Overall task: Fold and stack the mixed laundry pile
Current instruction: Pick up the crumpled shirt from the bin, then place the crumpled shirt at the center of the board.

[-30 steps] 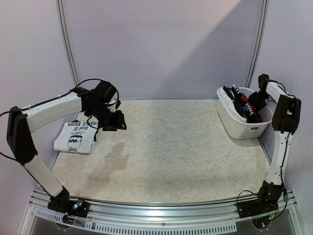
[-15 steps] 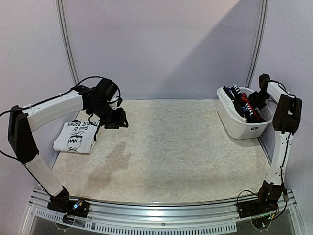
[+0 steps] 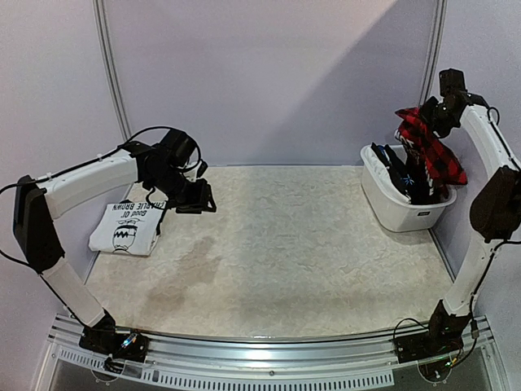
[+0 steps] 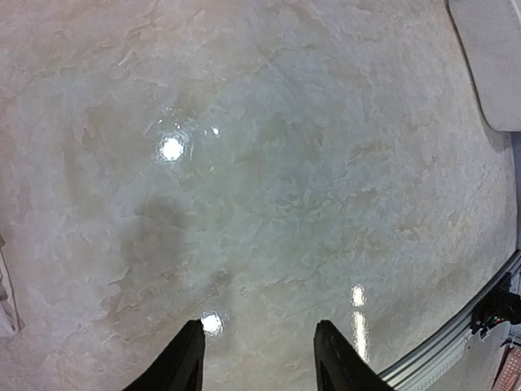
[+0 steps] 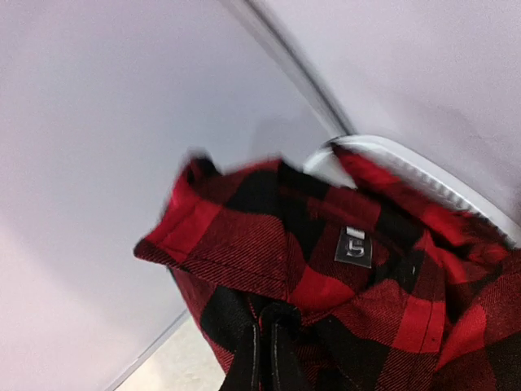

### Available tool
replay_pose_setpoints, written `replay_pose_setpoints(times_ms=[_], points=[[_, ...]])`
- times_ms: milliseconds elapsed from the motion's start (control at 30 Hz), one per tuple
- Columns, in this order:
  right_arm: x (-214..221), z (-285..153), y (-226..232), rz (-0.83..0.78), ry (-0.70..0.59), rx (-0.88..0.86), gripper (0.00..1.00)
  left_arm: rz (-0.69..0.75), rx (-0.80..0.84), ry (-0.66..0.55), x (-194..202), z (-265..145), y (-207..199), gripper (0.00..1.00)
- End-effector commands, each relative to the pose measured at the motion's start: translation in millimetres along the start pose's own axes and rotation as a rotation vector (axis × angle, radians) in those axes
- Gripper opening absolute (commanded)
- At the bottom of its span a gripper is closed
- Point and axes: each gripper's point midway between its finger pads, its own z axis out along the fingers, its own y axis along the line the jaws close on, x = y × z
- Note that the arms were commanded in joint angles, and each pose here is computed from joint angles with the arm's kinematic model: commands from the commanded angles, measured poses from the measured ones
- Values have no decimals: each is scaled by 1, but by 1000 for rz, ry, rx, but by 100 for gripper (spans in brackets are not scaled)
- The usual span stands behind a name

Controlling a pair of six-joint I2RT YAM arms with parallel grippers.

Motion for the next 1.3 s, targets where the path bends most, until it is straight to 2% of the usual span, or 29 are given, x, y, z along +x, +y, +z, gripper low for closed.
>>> replay_pose_setpoints(times_ms=[0,233,467,567,700,900,967,1067,1167,1267], points=[[-30,-65,64,-79,-156,-212,0,63,68,-35,-6,-15,-20,46],[-30,-181,167,-195,-297,-566,0,105,130,-55,-8,-28,-33,46],[-38,-295,226,-164,-443,-845,0,175,234,-114,-16,-53,-54,46],[-32,-332,244,-130,-478,-954,0,204,266,-156,-22,-67,-62,47],[-6,-362,270,-124,-463,-1082,0,217,255,-200,-28,-80,-62,47],[72,-375,326,-167,-368,-1258,0,188,154,-299,-30,-106,-38,46],[89,-386,340,-158,-371,-1309,0,184,140,-337,-29,-119,-32,47],[108,-389,350,-174,-449,-1251,0,201,123,-400,-27,-142,-25,55],[108,-384,331,-278,-647,-939,0,220,64,-459,-23,-165,-11,69],[105,-367,304,-449,-781,-584,0,245,44,-481,-17,-180,-5,77]])
